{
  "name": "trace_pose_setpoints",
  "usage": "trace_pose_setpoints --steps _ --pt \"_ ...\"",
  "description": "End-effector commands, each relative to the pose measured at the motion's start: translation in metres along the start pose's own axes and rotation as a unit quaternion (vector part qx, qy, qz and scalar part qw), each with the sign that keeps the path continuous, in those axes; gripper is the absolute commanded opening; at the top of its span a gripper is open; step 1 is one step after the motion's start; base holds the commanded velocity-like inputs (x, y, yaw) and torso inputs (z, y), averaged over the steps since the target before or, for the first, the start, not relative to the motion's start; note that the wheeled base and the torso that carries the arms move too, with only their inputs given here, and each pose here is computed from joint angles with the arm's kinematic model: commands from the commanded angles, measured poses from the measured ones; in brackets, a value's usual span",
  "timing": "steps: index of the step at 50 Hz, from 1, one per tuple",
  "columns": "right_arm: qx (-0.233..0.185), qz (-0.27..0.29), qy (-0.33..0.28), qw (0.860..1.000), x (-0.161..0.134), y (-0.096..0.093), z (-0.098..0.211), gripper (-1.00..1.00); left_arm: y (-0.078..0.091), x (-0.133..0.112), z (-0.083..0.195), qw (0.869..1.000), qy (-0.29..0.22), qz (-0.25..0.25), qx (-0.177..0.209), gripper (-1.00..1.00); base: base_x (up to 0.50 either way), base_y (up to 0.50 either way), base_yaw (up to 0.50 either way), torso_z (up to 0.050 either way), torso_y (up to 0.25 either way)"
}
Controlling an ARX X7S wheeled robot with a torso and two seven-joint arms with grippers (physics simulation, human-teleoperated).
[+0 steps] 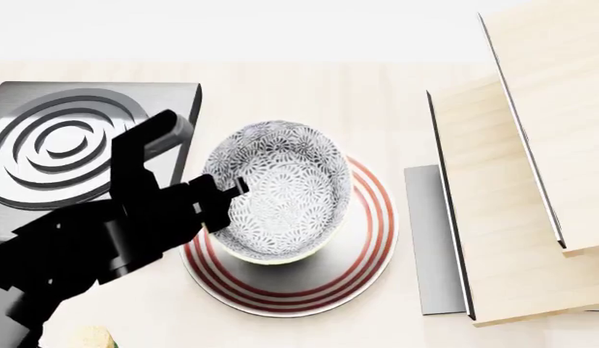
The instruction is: Pick up the akita bowl and put it on the plate.
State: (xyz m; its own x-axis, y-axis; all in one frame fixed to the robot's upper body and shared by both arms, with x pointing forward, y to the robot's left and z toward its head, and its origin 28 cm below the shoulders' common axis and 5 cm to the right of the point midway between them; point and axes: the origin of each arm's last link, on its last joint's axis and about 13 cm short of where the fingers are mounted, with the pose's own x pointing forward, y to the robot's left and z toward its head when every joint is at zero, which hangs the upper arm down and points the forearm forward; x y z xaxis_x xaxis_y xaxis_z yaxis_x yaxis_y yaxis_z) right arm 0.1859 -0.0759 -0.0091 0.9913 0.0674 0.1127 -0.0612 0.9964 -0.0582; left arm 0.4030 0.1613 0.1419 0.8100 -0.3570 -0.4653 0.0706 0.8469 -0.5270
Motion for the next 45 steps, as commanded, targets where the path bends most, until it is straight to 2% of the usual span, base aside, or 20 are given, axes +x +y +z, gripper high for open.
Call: trace_pose_setpoints --steps 1,2,21,26,32,45 --pt "0.0 0.002 0.002 1.0 0.0 0.001 -0.001 1.0 -0.002 0.002 -0.008 1.0 0.015 -0.007 -0.013 -1.0 0.0 0.0 0.0 0.0 0.0" --pt "0.0 0.003 0.002 1.0 0.0 0.001 -0.001 1.0 -0.002 0.002 -0.008 1.0 0.014 -0.007 -0.012 1.0 0.0 0.0 0.0 0.0 0.0" --pt "-0.003 0.005 0.003 1.0 0.001 0.001 -0.001 1.0 -0.003 0.0 -0.002 1.0 0.012 -0.004 -0.008 1.0 0.0 0.0 0.0 0.0 0.0" --pt "-0.003 0.006 0.002 1.0 0.0 0.002 0.0 1.0 -0.004 -0.001 0.002 1.0 0.008 0.001 0.0 1.0 0.0 0.0 0.0 0.0 0.0" --pt "-0.002 0.005 0.002 1.0 0.0 0.002 -0.001 1.0 -0.002 -0.003 0.009 0.999 0.004 0.033 0.024 1.0 0.0 0.0 0.0 0.0 0.0" --pt "-0.002 0.007 0.002 1.0 0.0 0.003 -0.001 1.0 -0.004 -0.007 0.019 0.997 0.0 0.046 0.055 1.0 0.0 0.0 0.0 0.0 0.0"
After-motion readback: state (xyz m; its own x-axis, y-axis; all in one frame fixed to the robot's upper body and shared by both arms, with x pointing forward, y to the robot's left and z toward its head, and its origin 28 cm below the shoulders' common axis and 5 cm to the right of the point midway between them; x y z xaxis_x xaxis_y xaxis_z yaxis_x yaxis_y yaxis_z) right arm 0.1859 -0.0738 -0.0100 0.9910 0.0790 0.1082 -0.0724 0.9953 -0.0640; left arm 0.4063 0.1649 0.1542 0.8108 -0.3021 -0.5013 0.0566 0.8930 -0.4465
